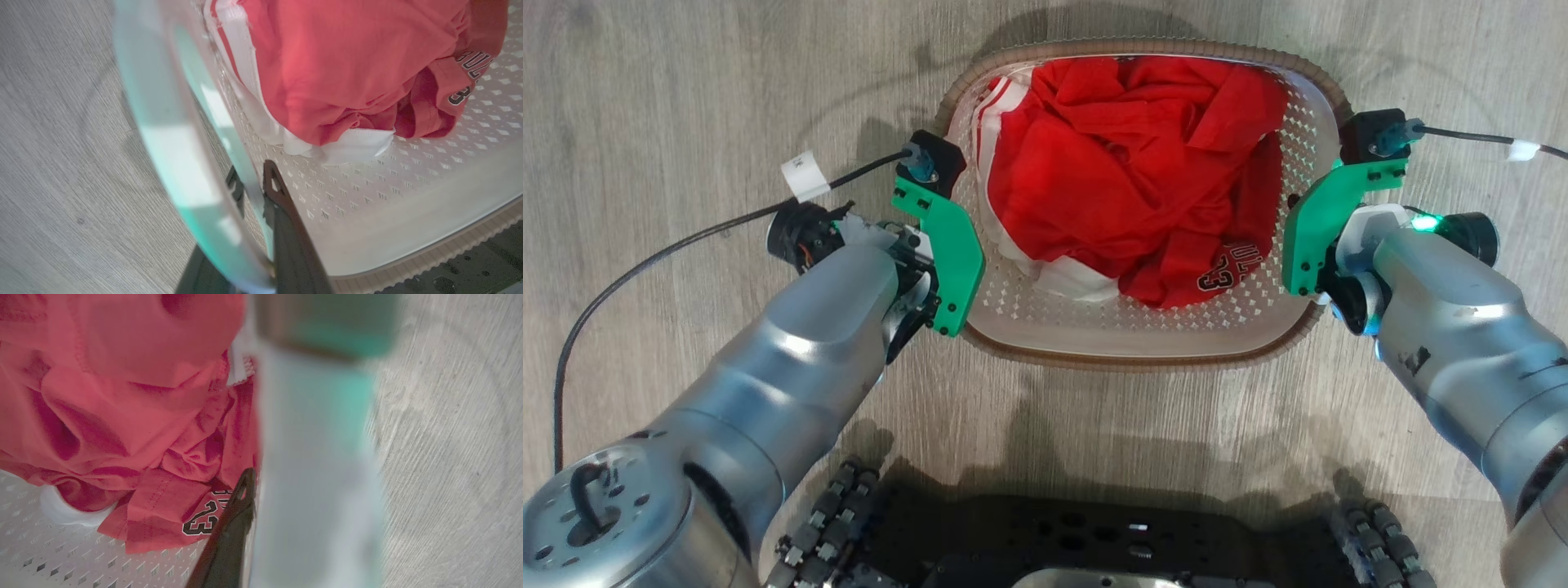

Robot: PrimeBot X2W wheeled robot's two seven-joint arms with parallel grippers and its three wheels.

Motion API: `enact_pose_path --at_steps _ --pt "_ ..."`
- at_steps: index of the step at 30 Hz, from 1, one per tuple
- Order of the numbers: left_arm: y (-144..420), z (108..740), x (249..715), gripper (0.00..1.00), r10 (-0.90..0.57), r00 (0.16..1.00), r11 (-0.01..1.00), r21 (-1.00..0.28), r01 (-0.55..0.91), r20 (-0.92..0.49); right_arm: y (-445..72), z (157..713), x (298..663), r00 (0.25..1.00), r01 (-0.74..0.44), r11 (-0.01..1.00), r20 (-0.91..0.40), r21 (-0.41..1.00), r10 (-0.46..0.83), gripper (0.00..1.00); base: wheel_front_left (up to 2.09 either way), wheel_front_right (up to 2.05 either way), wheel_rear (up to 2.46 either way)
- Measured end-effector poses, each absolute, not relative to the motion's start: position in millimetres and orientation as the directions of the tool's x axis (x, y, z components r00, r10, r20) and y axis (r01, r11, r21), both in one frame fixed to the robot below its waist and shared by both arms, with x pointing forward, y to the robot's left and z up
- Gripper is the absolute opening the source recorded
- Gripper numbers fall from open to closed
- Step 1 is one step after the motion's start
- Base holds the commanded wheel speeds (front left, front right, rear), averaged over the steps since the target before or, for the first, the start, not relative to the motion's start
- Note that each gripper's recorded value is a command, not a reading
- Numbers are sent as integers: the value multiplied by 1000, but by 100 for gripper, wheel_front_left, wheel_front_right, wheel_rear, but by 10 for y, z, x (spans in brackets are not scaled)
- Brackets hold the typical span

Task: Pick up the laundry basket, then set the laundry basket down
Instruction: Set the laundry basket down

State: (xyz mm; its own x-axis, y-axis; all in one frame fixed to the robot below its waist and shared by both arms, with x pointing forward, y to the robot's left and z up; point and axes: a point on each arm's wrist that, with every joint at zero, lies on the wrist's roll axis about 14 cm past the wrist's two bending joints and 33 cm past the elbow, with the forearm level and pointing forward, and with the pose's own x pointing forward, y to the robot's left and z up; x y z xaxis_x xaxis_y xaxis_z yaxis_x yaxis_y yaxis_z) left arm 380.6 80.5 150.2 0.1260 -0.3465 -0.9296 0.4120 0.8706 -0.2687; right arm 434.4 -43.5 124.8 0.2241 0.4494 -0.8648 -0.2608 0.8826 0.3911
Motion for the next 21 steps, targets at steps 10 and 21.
enact_pose_path --at_steps 10,21 --pt "792 1480 3795 0 -348 127 867 -268 419 -929 -445 1194 4330 222 -252 886 -868 389 445 0 0 0 0" --pt "816 1479 3830 17 -337 154 876 -250 412 -929 -425 1169 4354 241 -245 887 -861 392 447 39 0 0 0"
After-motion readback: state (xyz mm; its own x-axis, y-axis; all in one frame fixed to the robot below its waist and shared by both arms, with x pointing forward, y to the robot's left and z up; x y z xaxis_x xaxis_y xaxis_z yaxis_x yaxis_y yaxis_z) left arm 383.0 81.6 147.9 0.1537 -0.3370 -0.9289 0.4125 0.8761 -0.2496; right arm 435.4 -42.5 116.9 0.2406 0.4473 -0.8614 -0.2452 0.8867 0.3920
